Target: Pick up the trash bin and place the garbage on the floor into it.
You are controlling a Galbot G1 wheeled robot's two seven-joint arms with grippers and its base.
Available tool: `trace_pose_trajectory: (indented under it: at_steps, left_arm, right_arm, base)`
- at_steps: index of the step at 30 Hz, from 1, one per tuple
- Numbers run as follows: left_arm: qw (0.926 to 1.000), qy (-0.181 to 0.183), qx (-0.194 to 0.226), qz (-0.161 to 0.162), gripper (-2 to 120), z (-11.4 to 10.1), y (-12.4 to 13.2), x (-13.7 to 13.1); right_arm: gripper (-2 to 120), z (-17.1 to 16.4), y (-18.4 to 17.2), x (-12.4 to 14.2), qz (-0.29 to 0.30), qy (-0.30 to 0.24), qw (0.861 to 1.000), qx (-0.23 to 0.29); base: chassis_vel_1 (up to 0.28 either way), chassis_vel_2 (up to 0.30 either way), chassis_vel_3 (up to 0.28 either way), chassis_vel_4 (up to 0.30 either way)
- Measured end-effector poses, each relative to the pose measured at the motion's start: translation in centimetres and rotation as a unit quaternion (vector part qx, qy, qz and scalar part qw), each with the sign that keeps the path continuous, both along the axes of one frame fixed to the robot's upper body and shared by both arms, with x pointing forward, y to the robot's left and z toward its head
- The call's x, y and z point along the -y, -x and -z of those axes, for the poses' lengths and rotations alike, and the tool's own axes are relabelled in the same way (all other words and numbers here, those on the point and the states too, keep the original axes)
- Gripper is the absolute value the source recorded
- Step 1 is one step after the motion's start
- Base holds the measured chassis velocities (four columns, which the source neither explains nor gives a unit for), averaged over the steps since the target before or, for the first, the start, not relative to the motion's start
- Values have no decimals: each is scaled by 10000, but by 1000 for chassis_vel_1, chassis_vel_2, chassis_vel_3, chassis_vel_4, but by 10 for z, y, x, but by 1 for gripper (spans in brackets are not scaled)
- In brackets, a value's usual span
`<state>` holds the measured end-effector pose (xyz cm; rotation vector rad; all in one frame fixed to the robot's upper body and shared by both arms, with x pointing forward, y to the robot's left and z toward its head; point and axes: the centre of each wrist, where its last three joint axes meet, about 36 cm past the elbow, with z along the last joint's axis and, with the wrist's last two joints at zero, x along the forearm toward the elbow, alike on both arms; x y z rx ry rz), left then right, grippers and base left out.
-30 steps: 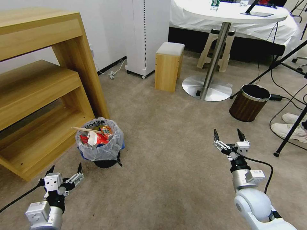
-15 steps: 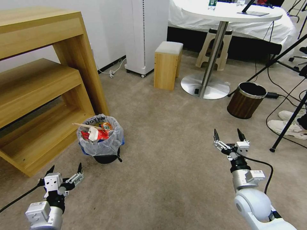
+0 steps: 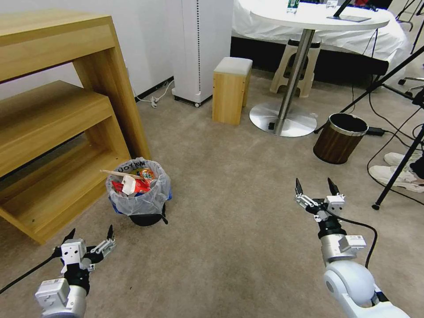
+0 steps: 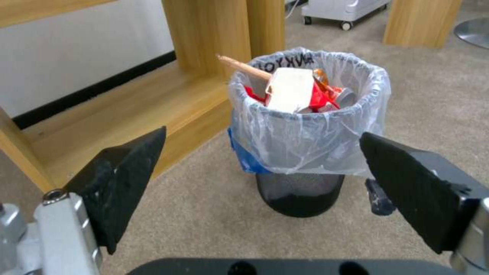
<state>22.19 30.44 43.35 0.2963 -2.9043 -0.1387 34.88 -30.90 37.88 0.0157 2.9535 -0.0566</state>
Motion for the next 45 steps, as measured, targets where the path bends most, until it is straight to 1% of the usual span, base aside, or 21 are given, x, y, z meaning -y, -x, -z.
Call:
trace_pose_trajectory:
  at_steps: [45]
  left_arm:
    - [10000,0,0,0,100,0,0,0]
  right_arm:
    - [100,0,0,0,0,0,10000,0]
  base:
    - [0,0,0,0]
